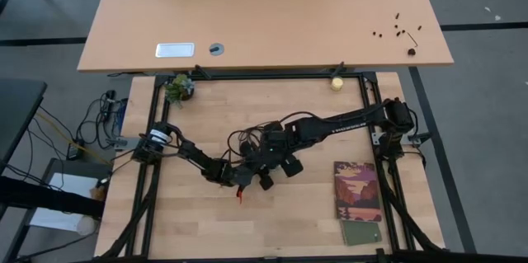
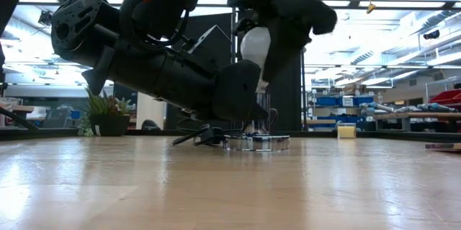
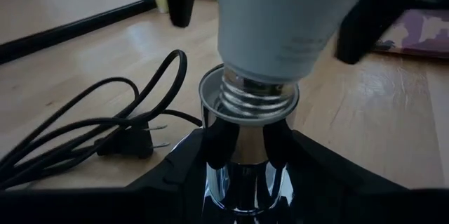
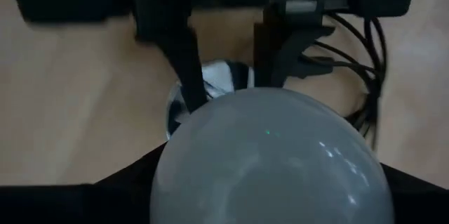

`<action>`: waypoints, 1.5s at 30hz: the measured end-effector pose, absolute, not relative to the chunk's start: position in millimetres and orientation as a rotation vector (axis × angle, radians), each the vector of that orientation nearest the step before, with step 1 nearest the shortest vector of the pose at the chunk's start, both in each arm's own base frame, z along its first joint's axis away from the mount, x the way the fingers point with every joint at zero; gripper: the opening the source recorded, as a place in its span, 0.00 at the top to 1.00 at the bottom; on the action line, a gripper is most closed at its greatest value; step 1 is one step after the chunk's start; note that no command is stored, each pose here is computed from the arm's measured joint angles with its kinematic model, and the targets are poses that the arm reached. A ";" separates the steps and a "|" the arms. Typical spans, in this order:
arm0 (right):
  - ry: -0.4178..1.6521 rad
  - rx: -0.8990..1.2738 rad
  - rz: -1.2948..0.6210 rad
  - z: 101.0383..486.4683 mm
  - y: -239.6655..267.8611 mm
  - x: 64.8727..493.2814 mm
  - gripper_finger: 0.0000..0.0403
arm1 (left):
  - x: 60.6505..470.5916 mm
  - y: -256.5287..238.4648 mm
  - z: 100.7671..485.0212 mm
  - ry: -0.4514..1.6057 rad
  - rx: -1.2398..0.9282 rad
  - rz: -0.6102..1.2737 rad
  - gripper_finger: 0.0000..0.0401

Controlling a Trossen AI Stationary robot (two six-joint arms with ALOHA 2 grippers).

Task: Screw lightbulb
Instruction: Insert the white lightbulb into the silver lamp

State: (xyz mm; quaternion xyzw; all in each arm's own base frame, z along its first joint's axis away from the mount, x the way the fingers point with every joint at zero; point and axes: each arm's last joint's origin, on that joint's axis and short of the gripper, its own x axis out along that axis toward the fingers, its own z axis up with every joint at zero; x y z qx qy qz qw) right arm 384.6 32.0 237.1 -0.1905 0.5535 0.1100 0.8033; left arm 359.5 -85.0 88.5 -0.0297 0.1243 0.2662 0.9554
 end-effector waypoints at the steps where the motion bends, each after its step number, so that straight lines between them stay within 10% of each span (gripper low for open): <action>1: 1.181 -0.358 0.229 238.8 30.6 385.4 0.32 | 359.8 -85.1 88.8 0.254 -0.052 0.535 0.58; 29: 1.224 -0.254 0.302 221.1 24.5 377.3 0.34 | 362.1 -89.9 93.1 0.231 -0.017 0.438 0.58; 45: 1.173 0.142 -0.083 219.1 37.7 383.9 0.32 | 367.8 -91.4 100.5 0.179 -0.081 0.457 0.58</action>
